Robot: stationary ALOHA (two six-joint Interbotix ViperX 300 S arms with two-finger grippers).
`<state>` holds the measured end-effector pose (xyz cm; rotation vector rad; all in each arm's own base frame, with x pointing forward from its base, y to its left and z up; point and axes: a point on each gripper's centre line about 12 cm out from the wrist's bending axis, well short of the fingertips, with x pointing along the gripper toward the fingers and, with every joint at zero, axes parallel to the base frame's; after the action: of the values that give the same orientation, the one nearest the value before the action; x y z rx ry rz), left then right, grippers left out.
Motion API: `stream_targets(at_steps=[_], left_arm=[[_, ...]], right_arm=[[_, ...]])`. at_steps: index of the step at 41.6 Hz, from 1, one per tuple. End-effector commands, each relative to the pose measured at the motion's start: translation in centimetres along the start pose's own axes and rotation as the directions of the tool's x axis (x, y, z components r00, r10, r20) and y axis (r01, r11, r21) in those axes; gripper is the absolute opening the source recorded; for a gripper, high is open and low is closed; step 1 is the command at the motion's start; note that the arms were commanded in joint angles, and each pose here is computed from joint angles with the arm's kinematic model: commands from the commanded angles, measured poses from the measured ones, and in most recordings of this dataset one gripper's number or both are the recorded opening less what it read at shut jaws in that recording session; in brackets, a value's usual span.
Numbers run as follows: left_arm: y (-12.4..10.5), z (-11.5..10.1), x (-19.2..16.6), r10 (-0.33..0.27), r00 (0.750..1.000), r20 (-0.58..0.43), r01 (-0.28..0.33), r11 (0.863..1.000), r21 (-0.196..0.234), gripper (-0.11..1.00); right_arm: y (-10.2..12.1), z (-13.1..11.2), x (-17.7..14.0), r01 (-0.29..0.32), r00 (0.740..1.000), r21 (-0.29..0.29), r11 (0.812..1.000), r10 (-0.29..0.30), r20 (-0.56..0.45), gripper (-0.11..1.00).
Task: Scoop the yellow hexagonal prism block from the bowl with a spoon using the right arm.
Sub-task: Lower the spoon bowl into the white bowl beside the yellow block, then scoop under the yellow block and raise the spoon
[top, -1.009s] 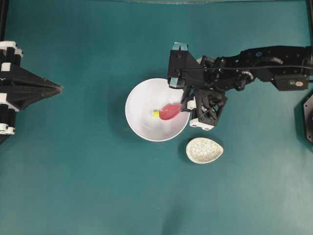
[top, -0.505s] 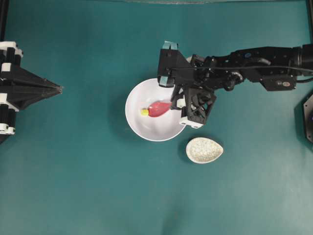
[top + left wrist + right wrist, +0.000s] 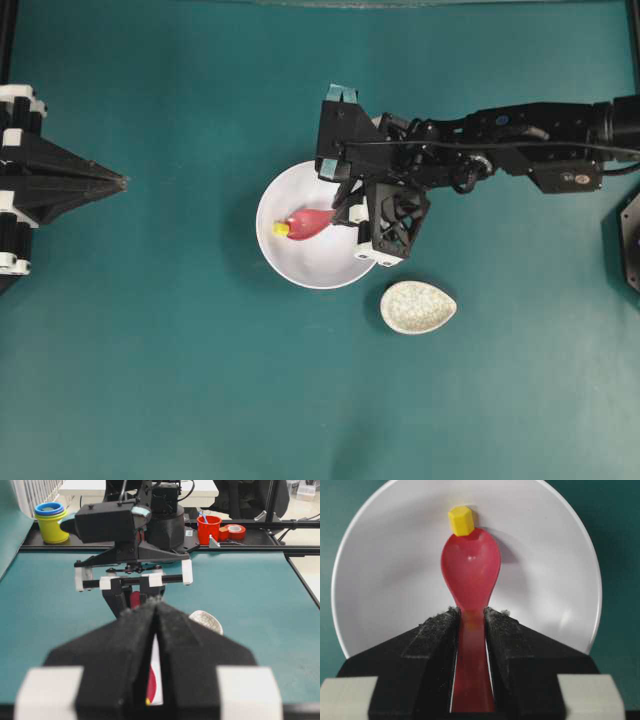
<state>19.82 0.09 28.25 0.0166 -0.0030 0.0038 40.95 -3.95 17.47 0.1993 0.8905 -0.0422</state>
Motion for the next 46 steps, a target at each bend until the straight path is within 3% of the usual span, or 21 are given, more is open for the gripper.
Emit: stream_targets(at_steps=[1,23,34,41,46], left_arm=[[0.0,1.0,0.2,0.001,1.0,0.026,-0.001,1.0,0.005,0.0],[0.0,0.9,0.2,0.001,1.0,0.025,-0.001,1.0,0.005,0.0],[0.0,0.9,0.2,0.001,1.0,0.025,-0.001,1.0,0.005,0.0],[0.0,0.9,0.2,0.001,1.0,0.025,-0.001,1.0,0.005,0.0],[0.0,0.9,0.2,0.001,1.0,0.025,-0.001,1.0,0.005,0.0]], right_arm=[[0.4,1.4,-0.8,-0.003,0.998,-0.006,1.0,0.003,0.057,0.23],[0.8,2.4,-1.9,-0.002,0.992,-0.013,1.0,0.004,0.123,0.23],[0.9,3.2,-3.8,0.007,0.978,-0.013,1.0,-0.005,0.207,0.23],[0.8,3.8,-5.7,0.029,0.948,-0.009,1.0,-0.025,0.317,0.23],[1.1,4.1,-7.7,0.05,0.896,-0.01,0.999,-0.041,0.442,0.23]])
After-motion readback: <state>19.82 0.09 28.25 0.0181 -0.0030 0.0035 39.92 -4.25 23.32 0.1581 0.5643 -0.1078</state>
